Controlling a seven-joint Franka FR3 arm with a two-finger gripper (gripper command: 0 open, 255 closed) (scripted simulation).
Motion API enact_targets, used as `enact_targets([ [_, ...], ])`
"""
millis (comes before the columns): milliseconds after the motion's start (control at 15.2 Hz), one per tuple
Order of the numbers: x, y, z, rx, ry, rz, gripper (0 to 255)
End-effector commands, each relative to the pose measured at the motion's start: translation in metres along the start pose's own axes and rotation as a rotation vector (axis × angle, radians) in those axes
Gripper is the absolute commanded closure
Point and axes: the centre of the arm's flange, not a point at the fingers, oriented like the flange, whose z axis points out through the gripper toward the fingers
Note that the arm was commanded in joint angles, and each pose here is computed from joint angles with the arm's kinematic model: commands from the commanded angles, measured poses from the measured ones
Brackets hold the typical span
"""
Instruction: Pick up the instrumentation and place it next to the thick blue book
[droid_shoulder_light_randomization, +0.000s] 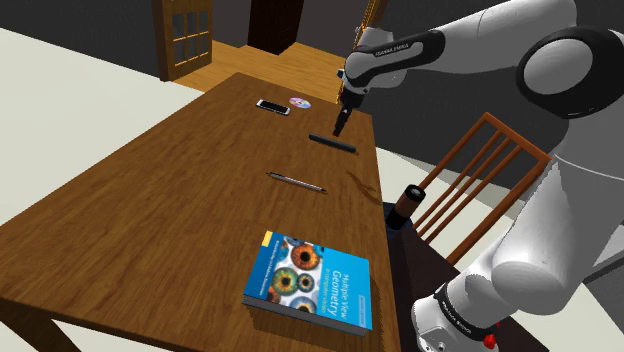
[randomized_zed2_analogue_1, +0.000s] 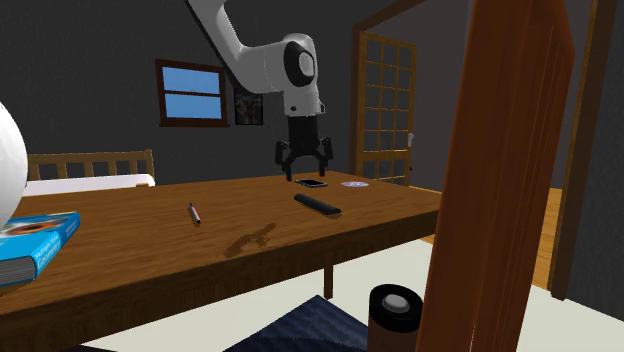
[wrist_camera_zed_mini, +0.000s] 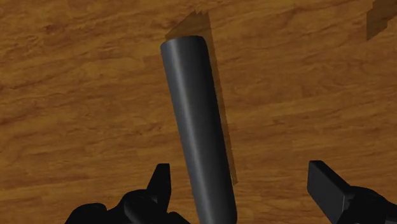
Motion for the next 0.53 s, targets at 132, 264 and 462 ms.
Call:
enact_targets([
  [132,0.027,0.019,0.031,-0.01,-0.013,-0.083,0],
  [264,0.027,0.019,0.042,-0.01,-0.013,-0.083,0],
  [462,0.026,0.019,0.058,-0.01,-0.013,-0.083,0],
])
